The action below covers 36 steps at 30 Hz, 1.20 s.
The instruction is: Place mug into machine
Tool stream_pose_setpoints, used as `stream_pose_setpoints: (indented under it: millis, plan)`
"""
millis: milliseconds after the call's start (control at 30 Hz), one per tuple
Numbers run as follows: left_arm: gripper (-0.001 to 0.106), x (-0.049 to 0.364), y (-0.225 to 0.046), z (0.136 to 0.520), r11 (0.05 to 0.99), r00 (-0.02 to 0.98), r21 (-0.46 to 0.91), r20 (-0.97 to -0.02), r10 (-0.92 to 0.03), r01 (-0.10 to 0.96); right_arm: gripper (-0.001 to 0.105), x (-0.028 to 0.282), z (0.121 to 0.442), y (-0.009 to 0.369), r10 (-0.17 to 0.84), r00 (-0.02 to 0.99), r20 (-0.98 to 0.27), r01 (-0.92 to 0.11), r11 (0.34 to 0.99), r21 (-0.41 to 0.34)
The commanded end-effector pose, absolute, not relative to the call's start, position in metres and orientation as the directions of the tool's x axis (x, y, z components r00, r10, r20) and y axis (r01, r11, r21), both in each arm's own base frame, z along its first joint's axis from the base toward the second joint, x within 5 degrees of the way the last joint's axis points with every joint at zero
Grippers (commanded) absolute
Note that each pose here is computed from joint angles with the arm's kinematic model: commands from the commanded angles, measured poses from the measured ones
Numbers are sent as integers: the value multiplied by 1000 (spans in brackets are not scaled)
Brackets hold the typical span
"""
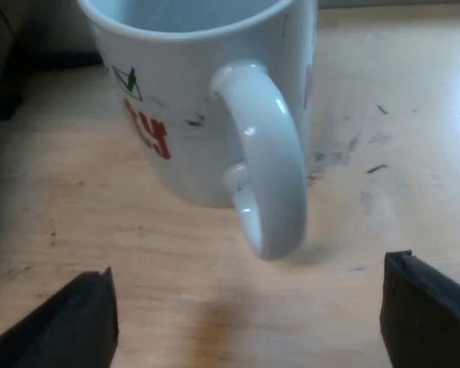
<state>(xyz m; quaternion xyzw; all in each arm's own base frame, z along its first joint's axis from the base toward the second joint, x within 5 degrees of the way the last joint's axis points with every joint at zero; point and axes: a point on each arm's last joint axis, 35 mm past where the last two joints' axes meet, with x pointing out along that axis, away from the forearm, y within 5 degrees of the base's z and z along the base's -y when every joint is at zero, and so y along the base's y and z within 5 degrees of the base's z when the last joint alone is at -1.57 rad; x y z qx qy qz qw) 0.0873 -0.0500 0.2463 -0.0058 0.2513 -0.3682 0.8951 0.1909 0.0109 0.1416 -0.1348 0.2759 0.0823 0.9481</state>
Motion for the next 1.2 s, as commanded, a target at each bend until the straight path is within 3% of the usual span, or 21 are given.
stream_pose_setpoints:
  millis: [33,467,533,633,700,767,900,1200]
  plan:
    - [71,88,-51,249,718,602,-187,-429,-673,670,71,197,138,11,101,842,-530,-248,945,-214]
    - [71,88,-51,249,718,602,-187,-429,-673,670,69,241,125,13,102,866,-490,-250,937,-246]
    - [71,88,-51,249,718,602,-187,-429,-673,670,62,245,125,13,104,865,-491,-254,935,-249]
    - [71,88,-51,249,718,602,-187,-429,-673,670,40,248,124,13,107,864,-492,-266,927,-265]
    - [71,88,-51,249,718,602,-187,-429,-673,670,16,247,123,13,107,858,-502,-279,918,-282]
    - [71,88,-51,249,718,602,-187,-429,-673,670,0,246,123,13,106,852,-513,-291,910,-295]
    - [71,88,-51,249,718,603,-186,-427,-674,671,0,241,130,13,103,839,-534,-334,873,-355]
    - [71,88,-51,249,718,605,-184,-423,-674,672,0,207,178,13,110,833,-543,-344,870,-352]
